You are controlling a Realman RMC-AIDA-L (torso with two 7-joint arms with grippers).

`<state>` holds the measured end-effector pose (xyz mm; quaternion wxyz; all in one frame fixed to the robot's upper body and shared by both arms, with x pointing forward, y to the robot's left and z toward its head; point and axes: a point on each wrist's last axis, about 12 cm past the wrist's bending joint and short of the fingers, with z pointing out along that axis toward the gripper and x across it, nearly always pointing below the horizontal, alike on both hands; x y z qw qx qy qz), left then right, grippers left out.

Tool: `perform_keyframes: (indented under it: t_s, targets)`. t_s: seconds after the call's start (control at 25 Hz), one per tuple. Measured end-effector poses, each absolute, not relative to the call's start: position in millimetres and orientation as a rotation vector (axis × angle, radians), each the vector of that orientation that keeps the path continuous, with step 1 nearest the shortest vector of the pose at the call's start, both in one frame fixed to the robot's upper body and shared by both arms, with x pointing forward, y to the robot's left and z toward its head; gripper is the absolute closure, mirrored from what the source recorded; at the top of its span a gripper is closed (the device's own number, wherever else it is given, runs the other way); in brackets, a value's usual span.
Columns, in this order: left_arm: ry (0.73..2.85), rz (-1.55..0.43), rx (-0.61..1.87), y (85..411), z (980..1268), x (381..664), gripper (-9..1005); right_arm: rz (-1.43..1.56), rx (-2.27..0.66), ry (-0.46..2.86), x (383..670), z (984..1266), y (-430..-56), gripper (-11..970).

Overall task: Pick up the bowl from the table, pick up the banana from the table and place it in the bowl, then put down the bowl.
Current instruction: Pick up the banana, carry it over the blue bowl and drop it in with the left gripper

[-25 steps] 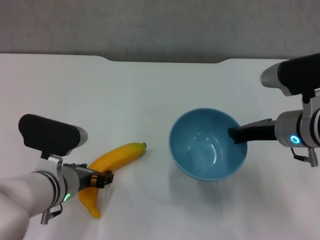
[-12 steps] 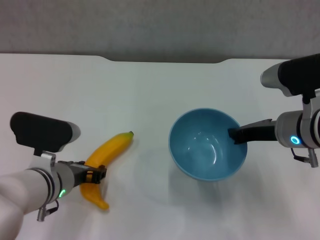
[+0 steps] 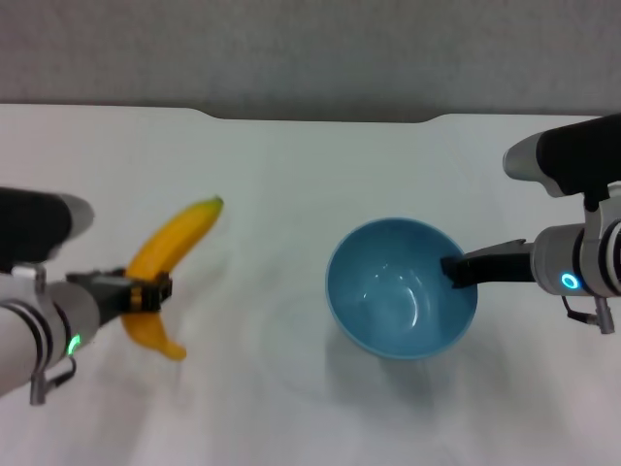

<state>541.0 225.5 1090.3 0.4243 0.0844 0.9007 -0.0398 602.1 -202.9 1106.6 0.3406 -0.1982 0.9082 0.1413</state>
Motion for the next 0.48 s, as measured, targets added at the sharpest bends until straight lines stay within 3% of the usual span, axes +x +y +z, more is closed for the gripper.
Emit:
perform_keyframes:
  t_s: [0.48]
  targets:
    - [2.013, -0.27, 0.241, 190, 1170, 519, 463, 0.471, -0.512, 2.368, 600, 1094, -180, 924]
